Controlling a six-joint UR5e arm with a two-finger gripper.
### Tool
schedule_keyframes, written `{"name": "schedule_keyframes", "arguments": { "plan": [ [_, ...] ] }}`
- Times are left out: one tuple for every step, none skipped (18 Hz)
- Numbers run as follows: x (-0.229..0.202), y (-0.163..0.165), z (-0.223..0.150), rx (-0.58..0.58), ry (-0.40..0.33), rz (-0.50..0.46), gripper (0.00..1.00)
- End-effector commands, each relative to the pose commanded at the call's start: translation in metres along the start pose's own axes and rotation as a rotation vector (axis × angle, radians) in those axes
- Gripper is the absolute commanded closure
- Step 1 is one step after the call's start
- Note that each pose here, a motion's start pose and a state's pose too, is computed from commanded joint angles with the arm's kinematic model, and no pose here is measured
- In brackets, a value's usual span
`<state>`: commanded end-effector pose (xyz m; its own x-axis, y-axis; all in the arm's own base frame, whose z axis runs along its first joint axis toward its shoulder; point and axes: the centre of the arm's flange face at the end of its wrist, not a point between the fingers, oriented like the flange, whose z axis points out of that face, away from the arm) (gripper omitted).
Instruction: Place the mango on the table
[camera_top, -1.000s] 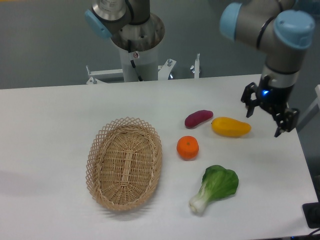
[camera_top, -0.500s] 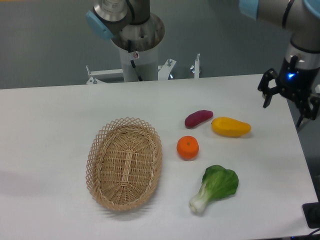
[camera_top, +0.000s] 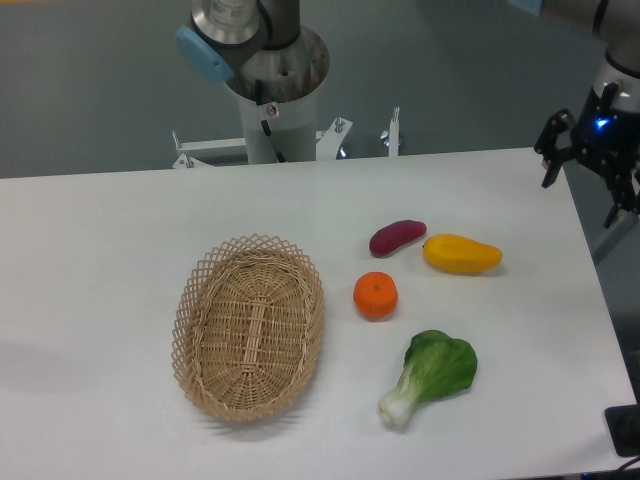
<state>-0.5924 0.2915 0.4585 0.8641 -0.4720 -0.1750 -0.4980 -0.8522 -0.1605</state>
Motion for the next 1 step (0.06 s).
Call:
{"name": "schedule_keyframes", "arguments": {
  "plan": [
    [0.0, 0.001, -0.0002, 0.0, 0.0, -0.001, 0.0]
  ]
}}
